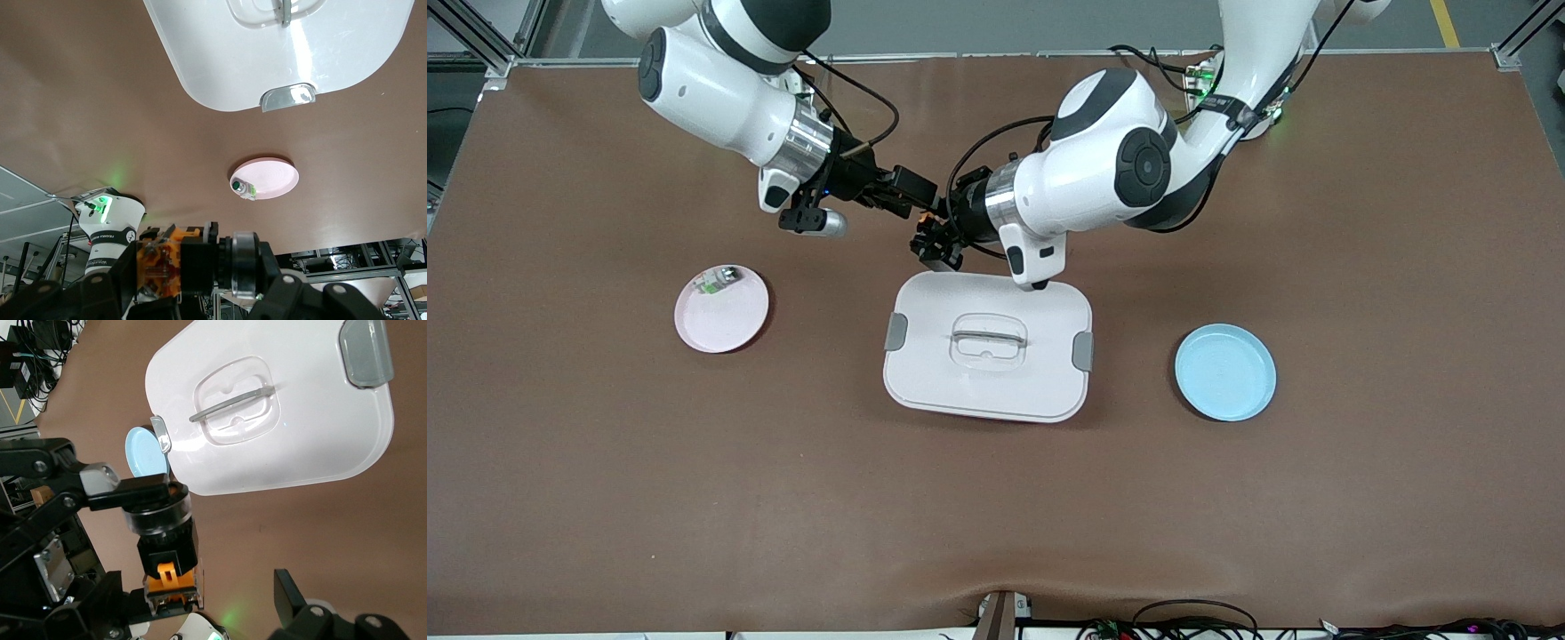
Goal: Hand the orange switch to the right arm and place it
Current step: 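Grasp the switch's orange cap end with the right gripper, then open the left gripper while the right gripper carries the switch away, then move the switch over the pink plate while the left gripper withdraws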
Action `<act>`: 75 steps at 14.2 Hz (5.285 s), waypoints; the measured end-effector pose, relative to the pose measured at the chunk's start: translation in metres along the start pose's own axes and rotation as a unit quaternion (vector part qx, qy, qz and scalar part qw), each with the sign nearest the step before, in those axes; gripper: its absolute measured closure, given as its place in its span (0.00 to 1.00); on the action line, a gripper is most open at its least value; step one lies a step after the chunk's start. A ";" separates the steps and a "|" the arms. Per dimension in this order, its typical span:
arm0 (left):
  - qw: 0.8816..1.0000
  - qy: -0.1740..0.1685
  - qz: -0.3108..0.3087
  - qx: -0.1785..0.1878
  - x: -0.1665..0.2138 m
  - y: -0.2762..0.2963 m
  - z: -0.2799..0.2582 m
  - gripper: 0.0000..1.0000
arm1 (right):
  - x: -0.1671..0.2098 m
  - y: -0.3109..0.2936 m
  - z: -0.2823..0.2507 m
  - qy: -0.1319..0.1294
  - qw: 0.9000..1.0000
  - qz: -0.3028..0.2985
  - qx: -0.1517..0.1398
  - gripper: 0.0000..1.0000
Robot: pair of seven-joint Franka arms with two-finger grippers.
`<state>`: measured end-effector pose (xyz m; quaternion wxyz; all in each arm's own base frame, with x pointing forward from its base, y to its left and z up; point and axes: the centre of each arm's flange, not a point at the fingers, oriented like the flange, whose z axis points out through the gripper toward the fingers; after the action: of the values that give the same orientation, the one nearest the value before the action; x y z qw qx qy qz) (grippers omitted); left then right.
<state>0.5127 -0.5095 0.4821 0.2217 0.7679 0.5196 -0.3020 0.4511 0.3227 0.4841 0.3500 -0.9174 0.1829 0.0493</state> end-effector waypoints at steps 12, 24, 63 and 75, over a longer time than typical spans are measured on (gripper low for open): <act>1.000 -0.003 0.006 0.000 -0.011 -0.003 0.003 0.28 | -0.002 -0.003 0.000 0.002 1.000 -0.004 0.001 0.51; 0.997 0.049 0.056 -0.032 -0.009 0.007 -0.024 0.00 | 0.003 0.006 -0.002 0.002 0.999 -0.025 -0.025 0.67; 0.788 0.305 0.482 0.232 0.199 -0.127 -0.414 0.00 | 0.219 0.373 -0.042 -0.182 0.573 -0.736 -0.312 0.67; 0.776 0.302 0.499 0.241 0.180 -0.142 -0.398 0.00 | 0.218 0.395 -0.028 -0.200 0.579 -0.731 -0.301 0.67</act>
<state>0.5230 -0.0784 0.6395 -0.0190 0.9996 0.0139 -0.0171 0.5061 -0.0333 0.2116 -0.0008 -0.7605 -0.6492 0.0117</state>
